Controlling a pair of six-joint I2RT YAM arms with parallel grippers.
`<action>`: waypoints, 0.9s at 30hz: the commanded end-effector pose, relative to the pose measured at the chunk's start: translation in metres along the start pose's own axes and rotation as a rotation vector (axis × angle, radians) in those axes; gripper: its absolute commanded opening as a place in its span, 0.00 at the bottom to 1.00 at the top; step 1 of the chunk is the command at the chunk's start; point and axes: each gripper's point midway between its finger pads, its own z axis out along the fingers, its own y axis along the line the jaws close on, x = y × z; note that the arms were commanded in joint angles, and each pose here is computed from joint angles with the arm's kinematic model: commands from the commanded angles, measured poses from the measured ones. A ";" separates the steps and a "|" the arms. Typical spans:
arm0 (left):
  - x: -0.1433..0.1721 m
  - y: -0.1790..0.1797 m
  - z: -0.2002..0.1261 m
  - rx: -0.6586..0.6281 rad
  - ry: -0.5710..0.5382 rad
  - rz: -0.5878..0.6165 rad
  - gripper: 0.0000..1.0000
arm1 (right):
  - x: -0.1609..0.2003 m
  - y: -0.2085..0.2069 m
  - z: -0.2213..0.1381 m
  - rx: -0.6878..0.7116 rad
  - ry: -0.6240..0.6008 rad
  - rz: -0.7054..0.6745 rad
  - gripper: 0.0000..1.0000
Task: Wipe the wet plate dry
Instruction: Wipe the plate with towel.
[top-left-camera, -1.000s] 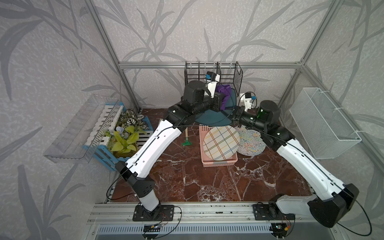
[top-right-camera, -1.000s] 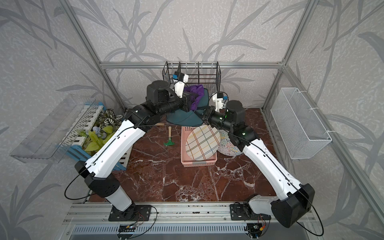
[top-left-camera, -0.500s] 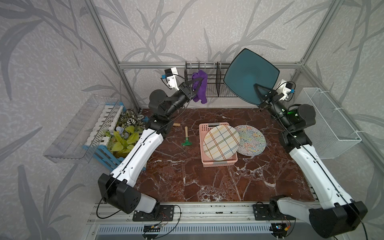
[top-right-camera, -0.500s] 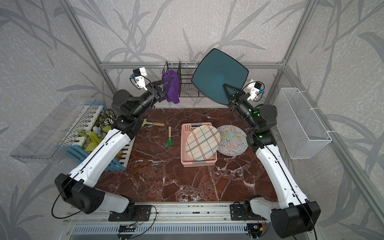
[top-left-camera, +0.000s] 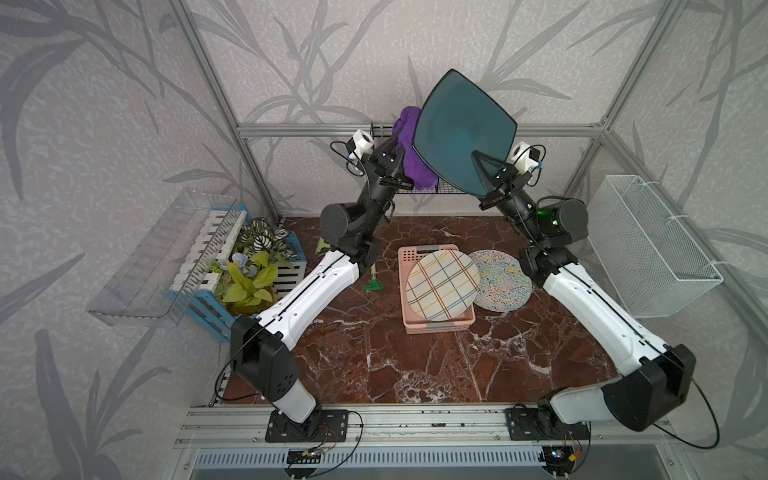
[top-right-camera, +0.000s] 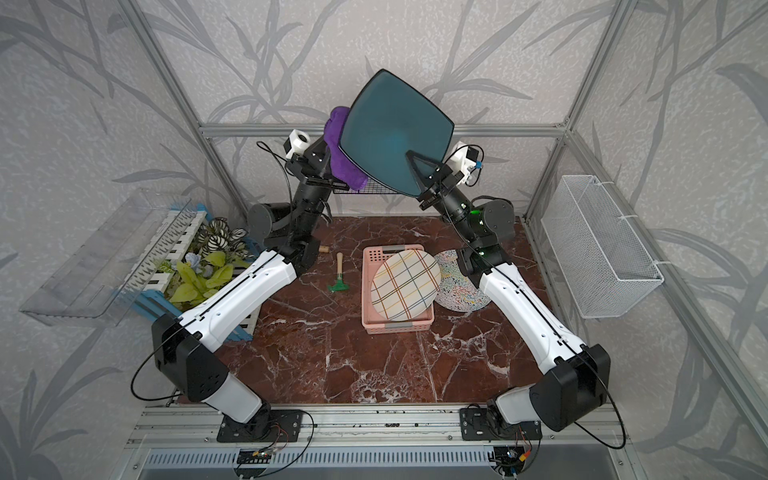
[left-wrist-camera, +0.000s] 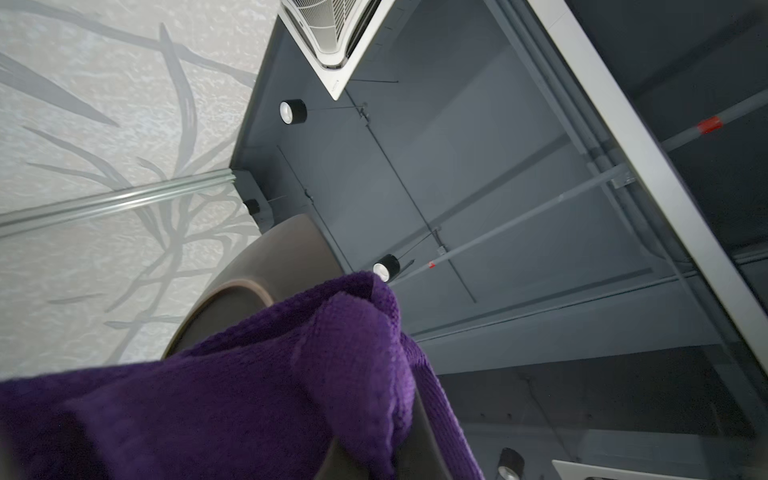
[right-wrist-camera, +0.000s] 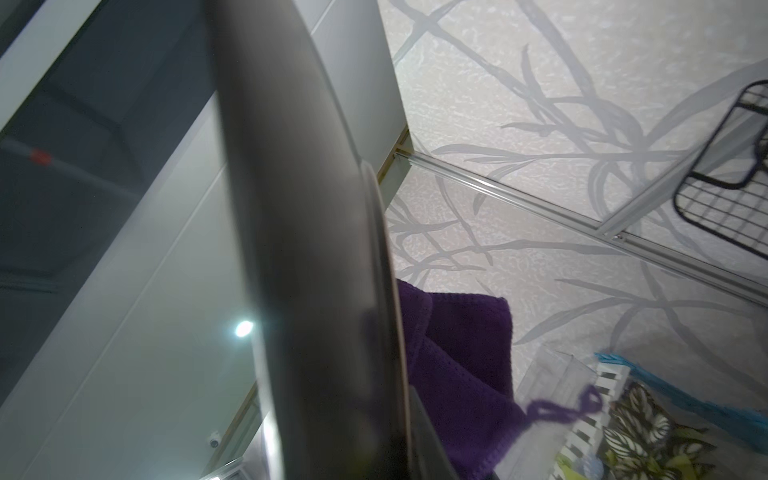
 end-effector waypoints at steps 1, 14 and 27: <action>0.056 -0.009 0.012 0.071 0.145 -0.125 0.00 | 0.001 0.057 0.017 -0.172 0.029 -0.106 0.00; 0.039 -0.035 0.024 0.245 0.080 -0.160 0.00 | 0.055 0.029 0.012 -0.108 0.154 -0.041 0.00; 0.033 -0.018 0.028 0.241 0.066 -0.142 0.00 | 0.053 0.020 -0.010 -0.010 0.176 -0.101 0.00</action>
